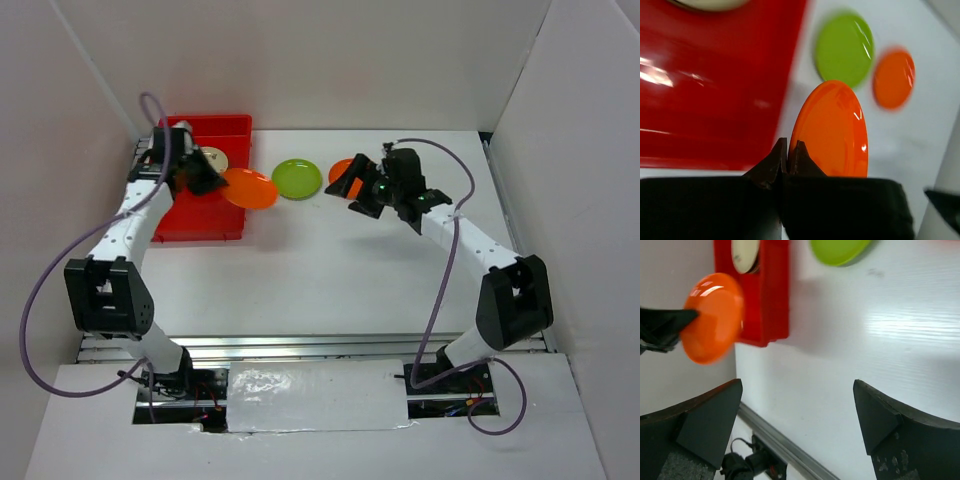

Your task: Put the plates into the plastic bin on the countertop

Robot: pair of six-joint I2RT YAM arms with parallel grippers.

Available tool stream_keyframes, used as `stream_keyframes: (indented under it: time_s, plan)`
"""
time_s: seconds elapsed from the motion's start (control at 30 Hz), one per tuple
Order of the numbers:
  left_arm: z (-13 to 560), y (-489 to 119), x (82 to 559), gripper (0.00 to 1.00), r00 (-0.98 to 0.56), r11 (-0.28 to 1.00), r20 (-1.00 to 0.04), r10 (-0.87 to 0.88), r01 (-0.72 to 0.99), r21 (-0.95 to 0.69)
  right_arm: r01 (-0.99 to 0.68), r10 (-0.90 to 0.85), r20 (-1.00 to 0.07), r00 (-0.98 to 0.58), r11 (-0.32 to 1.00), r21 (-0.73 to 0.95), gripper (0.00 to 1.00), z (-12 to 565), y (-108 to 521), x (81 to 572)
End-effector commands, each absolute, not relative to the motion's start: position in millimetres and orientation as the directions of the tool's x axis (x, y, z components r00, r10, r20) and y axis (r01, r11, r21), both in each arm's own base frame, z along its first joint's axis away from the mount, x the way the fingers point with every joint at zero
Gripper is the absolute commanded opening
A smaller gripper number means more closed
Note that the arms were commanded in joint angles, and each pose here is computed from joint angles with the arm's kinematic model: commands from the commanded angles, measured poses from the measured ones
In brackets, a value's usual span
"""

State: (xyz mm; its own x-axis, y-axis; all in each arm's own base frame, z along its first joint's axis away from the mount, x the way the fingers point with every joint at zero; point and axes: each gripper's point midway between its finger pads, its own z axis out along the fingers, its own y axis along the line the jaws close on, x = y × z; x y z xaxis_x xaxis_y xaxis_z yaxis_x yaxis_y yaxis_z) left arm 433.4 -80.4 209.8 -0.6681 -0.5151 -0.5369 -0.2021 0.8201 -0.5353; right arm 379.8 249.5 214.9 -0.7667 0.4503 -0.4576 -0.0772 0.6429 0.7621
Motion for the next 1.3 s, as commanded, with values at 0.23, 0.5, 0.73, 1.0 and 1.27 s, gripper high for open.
stream_keyframes:
  time_s: [0.23, 0.5, 0.73, 1.0, 1.27]
  plan:
    - [188, 112, 554, 0.0, -0.334, 0.667, -0.585, -0.739, -0.489, -0.562, -0.065, 0.431, -0.409, -0.805, 0.62, 0.782, 1.0, 174, 225, 396]
    - [192, 115, 589, 0.23, -0.342, 0.702, -0.622, -0.704, -0.468, -0.537, -0.089, 0.413, -0.411, -0.813, 0.609, 0.788, 1.0, 173, 219, 404]
    - [175, 111, 571, 0.99, -0.36, 0.688, -0.597, -0.717, -0.501, -0.525, -0.061, 0.437, -0.434, -0.788, 0.646, 0.761, 1.0, 180, 213, 428]
    - [240, 108, 532, 0.99, -0.339, 0.681, -0.645, -0.685, -0.611, -0.403, 0.329, 0.618, -0.397, -0.678, 0.739, 0.589, 1.0, 110, 141, 509]
    - [283, 54, 458, 0.99, -0.491, 0.8, -0.633, -0.598, -0.416, -0.433, 0.323, 0.576, -0.32, -0.752, 0.746, 0.583, 0.99, 67, 138, 548]
